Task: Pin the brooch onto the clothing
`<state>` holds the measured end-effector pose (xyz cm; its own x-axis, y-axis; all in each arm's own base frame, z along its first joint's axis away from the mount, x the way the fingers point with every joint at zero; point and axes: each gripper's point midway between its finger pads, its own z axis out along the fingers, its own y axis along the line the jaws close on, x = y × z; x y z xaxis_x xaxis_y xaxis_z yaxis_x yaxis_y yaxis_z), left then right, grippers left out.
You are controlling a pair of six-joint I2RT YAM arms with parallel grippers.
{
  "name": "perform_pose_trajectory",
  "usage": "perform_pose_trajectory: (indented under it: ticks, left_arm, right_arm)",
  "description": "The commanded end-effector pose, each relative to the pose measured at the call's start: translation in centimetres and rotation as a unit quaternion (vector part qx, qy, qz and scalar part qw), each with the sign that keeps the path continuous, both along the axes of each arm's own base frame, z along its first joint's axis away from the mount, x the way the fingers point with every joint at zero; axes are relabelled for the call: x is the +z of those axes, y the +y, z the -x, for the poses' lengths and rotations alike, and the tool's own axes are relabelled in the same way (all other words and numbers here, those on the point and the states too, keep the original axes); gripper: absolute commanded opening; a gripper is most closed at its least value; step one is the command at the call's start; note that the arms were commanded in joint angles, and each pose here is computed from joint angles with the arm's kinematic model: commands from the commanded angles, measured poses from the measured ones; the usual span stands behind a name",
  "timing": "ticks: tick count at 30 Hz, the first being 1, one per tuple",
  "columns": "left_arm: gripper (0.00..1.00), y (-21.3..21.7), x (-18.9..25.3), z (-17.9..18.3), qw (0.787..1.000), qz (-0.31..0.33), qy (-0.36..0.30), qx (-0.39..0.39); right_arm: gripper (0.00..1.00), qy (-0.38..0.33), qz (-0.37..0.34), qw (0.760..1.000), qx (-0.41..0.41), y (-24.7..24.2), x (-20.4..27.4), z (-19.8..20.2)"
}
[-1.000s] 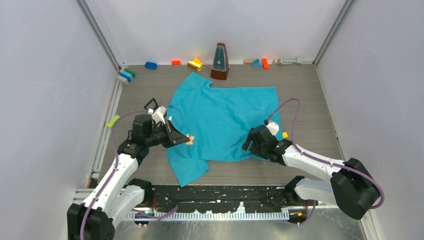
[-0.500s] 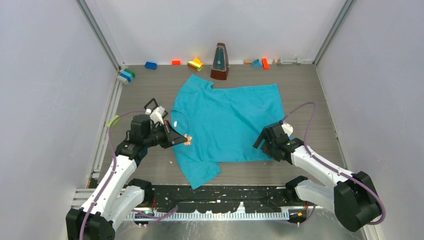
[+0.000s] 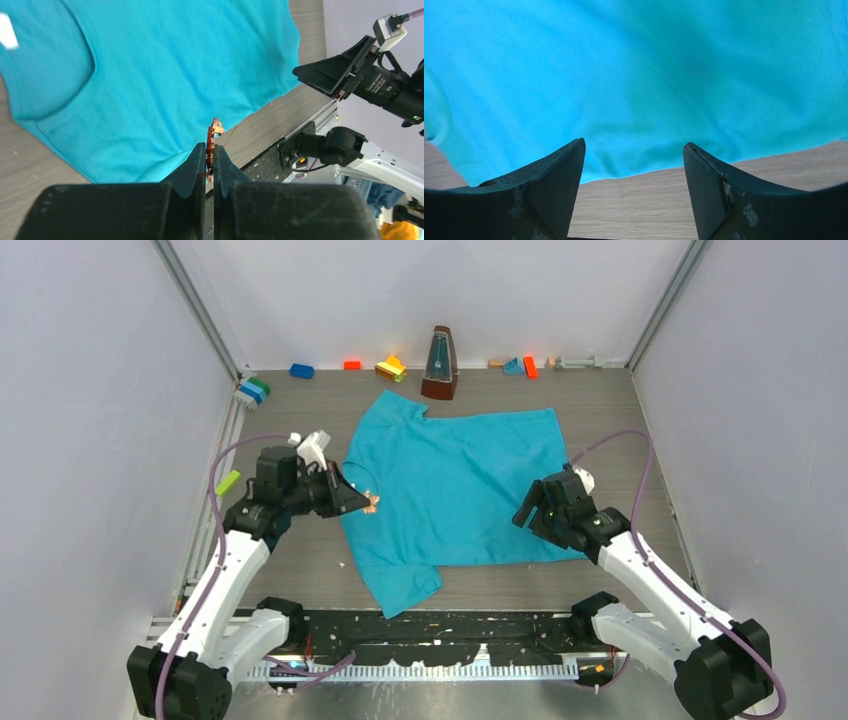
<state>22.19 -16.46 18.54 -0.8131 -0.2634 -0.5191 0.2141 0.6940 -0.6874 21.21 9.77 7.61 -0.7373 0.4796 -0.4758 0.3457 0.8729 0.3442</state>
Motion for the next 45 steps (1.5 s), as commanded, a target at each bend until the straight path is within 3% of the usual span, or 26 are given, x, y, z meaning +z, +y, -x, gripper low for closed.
perform_pose_trajectory:
  ticks: [1, 8, 23, 29, 39, 45]
  left_arm:
    - [0.00, 0.9, 2.4, -1.2, 0.997, -0.045, -0.064, -0.017]
    - [0.00, 0.7, 2.0, -1.6, 0.997, -0.029, -0.069, -0.018]
    - [0.00, 1.8, 1.7, -1.8, 0.997, -0.034, -0.062, 0.000]
    - [0.00, 2.0, 1.8, -1.8, 0.997, -0.036, -0.065, 0.002]
    - [0.00, 2.0, 1.7, -1.6, 0.997, -0.038, -0.065, -0.001]
    - [0.00, 2.1, 1.6, -1.6, 0.997, -0.040, -0.064, -0.001]
  right_arm:
    - [0.74, -0.046, -0.024, 0.997, 0.061, 2.0, 4.6, -1.8]
    - [0.67, -0.052, -0.110, 0.986, 0.117, 8.8, 5.1, -4.1]
    - [0.49, -0.030, 0.032, 0.965, 0.258, 25.3, -0.1, -6.1]
    - [0.42, -0.007, 0.121, 0.957, 0.265, 26.7, -2.9, -5.9]
    - [0.42, 0.014, 0.072, 0.954, 0.291, 29.1, -4.3, -4.3]
    - [0.41, 0.020, 0.090, 0.950, 0.298, 29.4, -5.2, -4.2]
